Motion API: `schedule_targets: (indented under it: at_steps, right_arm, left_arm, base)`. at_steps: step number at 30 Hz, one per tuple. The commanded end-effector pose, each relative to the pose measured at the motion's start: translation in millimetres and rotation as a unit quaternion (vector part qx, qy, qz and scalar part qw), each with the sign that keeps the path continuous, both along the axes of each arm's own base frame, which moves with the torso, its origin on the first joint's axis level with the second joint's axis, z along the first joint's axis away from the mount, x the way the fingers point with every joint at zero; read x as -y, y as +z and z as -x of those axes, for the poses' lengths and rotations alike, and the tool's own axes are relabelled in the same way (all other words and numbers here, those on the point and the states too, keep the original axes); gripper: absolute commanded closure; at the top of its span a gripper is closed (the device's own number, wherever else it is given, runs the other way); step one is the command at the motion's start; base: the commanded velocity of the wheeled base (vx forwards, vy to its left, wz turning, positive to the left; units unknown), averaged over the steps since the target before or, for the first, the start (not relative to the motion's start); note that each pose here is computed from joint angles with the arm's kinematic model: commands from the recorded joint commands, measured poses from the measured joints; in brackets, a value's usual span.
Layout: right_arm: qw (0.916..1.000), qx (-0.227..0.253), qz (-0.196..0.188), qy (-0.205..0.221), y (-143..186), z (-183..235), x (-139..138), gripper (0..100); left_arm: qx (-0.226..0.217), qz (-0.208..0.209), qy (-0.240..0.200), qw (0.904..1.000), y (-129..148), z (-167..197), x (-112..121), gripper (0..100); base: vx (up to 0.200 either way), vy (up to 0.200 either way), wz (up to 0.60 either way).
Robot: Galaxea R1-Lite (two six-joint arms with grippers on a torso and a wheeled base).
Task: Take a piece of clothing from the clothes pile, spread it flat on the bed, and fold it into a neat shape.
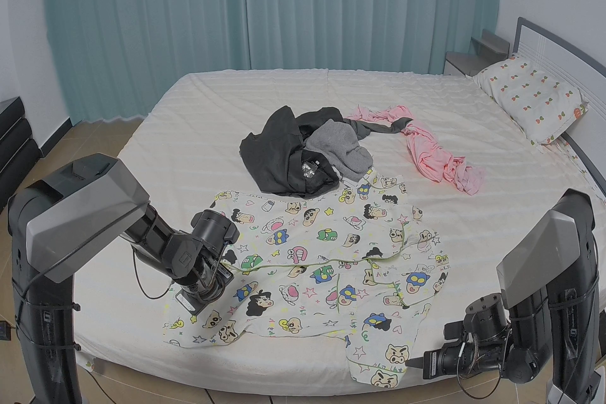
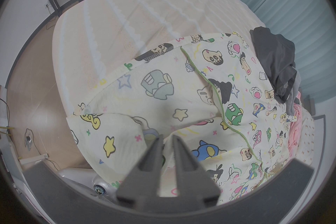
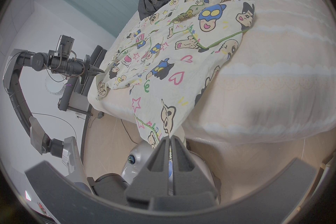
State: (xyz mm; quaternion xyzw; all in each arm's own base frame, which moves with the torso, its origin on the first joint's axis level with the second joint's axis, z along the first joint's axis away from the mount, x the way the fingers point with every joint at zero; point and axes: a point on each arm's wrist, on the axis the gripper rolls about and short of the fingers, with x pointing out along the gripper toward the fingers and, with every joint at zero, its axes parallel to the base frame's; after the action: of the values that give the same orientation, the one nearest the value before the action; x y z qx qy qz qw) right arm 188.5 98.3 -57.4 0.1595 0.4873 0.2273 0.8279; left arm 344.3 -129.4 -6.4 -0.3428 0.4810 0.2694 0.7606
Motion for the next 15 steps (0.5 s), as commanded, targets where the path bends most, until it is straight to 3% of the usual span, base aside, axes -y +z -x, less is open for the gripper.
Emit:
schedule_targets:
  at_steps: [1, 11, 15]
  right_arm:
    - [1.0000, -0.002, 0.001, 0.000, 1, 3, 1, 100]
    - [0.9999, 0.004, 0.013, -0.010, 1, 3, 1, 100]
    - [0.9999, 0.003, 0.014, -0.009, 0, 3, 1, 100]
  left_arm:
    - [0.001, 0.001, 0.001, 1.0000, 1, 1, 0, 100]
    - [0.046, -0.017, 0.006, 0.9988, 22, -2, -4, 100]
    - [0.082, -0.058, -0.015, 0.9948, 27, -6, -4, 100]
  base:
    - [0.000, 0.000, 0.00]
    - [0.000, 0.000, 0.00]
    - [0.000, 0.000, 0.00]
